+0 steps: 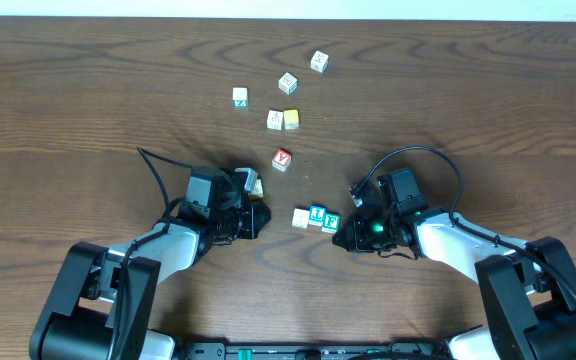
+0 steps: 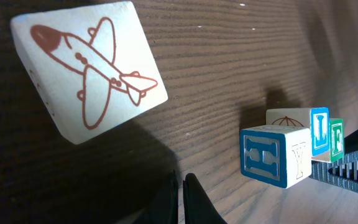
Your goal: Lift 3 blocks
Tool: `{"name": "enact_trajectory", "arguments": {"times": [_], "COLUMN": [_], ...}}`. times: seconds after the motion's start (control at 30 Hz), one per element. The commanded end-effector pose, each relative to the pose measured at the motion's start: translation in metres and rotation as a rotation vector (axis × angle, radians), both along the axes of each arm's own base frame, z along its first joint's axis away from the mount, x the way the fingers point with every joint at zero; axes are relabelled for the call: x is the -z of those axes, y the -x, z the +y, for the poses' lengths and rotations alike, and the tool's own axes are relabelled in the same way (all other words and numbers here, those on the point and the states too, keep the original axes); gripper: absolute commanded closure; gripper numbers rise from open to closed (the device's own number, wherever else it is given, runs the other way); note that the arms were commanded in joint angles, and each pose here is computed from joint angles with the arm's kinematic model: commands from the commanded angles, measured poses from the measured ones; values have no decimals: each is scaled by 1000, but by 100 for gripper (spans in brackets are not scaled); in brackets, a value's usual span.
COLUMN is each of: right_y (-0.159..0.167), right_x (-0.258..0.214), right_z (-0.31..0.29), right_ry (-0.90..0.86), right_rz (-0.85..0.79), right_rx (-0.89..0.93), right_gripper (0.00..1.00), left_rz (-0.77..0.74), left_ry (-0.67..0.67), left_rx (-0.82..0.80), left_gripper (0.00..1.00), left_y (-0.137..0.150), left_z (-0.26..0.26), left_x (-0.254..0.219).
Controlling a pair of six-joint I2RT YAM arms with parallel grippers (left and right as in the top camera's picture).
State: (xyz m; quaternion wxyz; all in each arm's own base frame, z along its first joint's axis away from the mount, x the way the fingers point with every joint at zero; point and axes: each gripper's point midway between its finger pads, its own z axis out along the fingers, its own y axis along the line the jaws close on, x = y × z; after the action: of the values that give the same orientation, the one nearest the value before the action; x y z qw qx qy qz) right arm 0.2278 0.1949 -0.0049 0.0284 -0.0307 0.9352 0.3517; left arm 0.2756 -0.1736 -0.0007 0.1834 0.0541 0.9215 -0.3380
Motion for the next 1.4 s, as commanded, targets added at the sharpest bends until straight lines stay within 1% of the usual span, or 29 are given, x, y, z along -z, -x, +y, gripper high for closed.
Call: {"name": "enact_trajectory", "arguments": {"times": [0.0, 0.7, 1.07, 1.37], "right_y": [1, -14, -3, -13], "right_x": [7, 3, 6, 1], "right_z": [-4, 0, 1, 8], "right_ry": [36, 19, 34, 12], "right_rz": [6, -68, -28, -72], "right_rx": [15, 20, 4, 11], "right_gripper": [99, 99, 99, 99], "left_rz": [-7, -7, -7, -7], "left_ry": [-33, -33, -33, -33], "left_rx": [-28, -28, -28, -28], "left_gripper": [93, 93, 93, 93], "left_y": [-6, -6, -6, -6], "left_z": [7, 7, 7, 7], "left_x": [3, 3, 3, 3]}}
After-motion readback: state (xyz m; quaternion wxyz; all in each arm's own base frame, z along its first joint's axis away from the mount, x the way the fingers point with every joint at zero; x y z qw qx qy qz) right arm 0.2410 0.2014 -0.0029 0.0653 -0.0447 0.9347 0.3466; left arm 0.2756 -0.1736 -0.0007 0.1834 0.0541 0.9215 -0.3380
